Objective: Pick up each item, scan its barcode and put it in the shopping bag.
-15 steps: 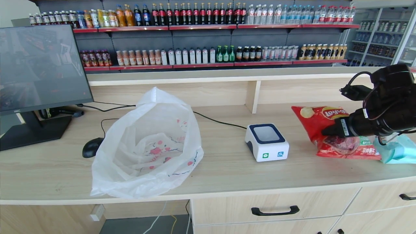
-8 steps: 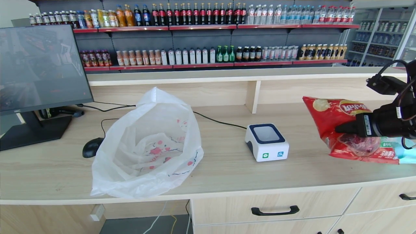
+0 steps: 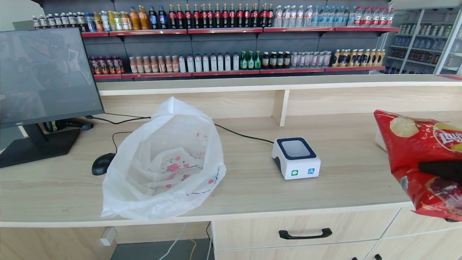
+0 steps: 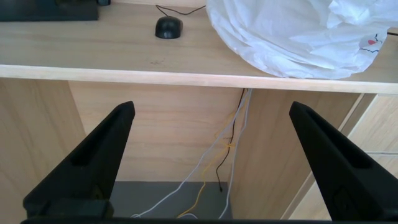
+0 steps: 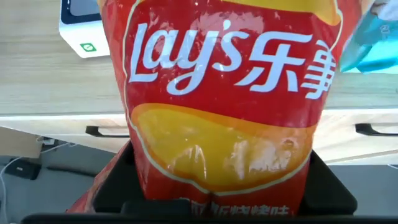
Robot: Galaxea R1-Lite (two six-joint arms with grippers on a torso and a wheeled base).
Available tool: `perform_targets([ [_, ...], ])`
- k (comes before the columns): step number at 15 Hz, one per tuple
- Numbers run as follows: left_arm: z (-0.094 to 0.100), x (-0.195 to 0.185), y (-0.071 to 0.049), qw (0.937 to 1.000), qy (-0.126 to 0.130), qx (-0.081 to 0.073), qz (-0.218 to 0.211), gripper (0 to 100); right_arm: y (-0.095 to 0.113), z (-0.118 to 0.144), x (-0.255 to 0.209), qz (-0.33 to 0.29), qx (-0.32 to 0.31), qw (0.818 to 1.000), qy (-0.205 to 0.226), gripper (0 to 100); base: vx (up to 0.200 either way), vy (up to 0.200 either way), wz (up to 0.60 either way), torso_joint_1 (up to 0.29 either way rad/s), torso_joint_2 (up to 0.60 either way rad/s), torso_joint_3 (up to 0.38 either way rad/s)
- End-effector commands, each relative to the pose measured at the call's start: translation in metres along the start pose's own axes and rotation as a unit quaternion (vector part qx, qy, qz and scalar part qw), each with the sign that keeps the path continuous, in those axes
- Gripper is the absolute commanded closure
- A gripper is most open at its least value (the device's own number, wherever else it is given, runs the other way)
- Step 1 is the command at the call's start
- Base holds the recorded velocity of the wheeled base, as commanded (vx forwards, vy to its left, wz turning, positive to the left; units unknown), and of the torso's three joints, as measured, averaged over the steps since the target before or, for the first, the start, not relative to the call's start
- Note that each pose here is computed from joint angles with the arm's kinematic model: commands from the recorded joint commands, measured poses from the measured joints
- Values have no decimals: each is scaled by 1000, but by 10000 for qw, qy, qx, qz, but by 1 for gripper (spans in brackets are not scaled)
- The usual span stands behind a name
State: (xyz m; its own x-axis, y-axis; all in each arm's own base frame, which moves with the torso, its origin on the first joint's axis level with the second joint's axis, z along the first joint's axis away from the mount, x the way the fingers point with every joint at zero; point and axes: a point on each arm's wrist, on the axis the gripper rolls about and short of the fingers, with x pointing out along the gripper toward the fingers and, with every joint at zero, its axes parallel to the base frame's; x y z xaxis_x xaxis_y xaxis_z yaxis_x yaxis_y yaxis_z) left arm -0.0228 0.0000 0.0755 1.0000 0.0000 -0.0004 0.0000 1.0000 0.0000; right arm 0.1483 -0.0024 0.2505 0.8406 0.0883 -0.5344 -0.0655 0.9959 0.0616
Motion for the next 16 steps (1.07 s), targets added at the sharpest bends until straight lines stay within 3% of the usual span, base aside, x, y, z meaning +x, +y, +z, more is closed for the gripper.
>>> perform_targets([
  [1, 0, 0, 0, 10000, -2, 0, 0, 0, 3, -26, -32, -63, -39, 9994, -345, 100, 0, 0, 0, 0, 0, 0],
  [4, 0, 0, 0, 10000, -2, 0, 0, 0, 5, -30, -48, -153, -45, 9978, -644, 100, 0, 0, 0, 0, 0, 0],
  [7, 0, 0, 0, 10000, -10, 0, 0, 0, 6, -40, -50, 23, -21, 9979, -649, 100, 0, 0, 0, 0, 0, 0],
  [12, 0, 0, 0, 10000, -2, 0, 0, 0, 11, -39, -36, 1577, 513, 9829, -799, 100, 0, 0, 0, 0, 0, 0],
  [16, 0, 0, 0, 10000, -2, 0, 0, 0, 13, -54, -18, 2238, 676, 9718, -310, 100, 0, 0, 0, 0, 0, 0],
])
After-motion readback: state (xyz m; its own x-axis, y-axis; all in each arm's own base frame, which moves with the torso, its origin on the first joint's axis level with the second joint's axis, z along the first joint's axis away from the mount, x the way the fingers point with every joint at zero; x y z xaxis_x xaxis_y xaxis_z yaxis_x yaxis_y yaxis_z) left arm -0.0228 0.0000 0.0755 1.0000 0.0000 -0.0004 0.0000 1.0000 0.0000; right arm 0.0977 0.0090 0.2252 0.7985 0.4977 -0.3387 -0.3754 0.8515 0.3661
